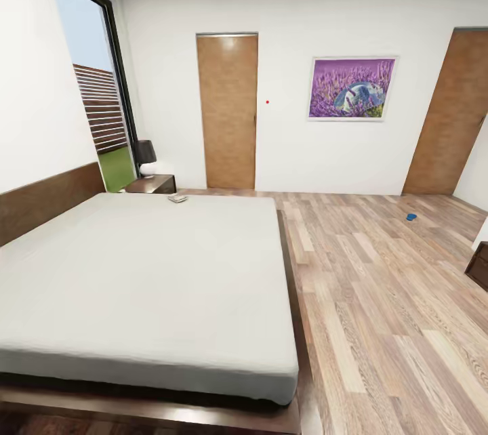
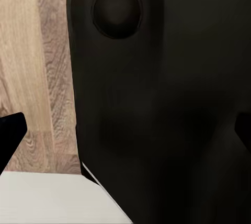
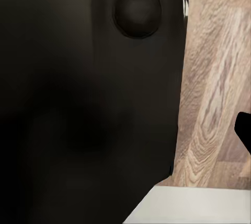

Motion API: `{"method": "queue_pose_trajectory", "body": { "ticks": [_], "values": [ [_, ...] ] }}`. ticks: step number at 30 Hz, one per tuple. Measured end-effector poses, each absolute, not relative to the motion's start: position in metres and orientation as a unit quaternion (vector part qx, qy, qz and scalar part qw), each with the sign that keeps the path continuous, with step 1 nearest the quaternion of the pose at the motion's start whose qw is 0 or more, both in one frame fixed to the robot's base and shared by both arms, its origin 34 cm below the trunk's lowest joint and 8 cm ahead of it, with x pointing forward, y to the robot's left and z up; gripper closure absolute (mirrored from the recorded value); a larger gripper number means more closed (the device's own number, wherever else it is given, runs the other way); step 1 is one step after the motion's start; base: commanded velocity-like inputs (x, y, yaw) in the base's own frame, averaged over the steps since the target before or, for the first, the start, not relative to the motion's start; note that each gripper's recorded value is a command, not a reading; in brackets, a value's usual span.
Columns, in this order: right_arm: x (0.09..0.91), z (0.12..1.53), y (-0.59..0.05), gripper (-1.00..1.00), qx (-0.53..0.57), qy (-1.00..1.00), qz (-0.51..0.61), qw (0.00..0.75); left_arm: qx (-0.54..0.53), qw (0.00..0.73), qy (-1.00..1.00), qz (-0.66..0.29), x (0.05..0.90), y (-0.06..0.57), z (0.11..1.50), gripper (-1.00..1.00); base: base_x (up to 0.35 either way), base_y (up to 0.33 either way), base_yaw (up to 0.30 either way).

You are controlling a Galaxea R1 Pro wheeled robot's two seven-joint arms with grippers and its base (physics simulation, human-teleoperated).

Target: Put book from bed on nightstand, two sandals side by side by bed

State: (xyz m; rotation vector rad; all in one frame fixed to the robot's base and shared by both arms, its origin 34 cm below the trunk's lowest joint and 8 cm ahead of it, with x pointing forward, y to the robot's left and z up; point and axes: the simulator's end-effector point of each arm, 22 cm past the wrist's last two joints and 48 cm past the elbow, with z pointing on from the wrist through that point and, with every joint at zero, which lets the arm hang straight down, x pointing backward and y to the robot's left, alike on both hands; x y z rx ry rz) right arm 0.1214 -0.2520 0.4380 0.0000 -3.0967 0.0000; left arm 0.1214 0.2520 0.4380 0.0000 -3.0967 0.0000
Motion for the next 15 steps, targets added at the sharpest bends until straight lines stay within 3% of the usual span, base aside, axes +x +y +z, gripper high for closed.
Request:
{"method": "queue_pose_trajectory", "body": {
  "ticks": [15],
  "values": [
    [0.136,0.438,-0.256,-1.00,-0.006,-1.000,0.002,0.010,0.004,-0.022,-1.000,0.001,0.159,0.251,0.438,-1.00,0.000,0.000,0.000]
  ]
}}
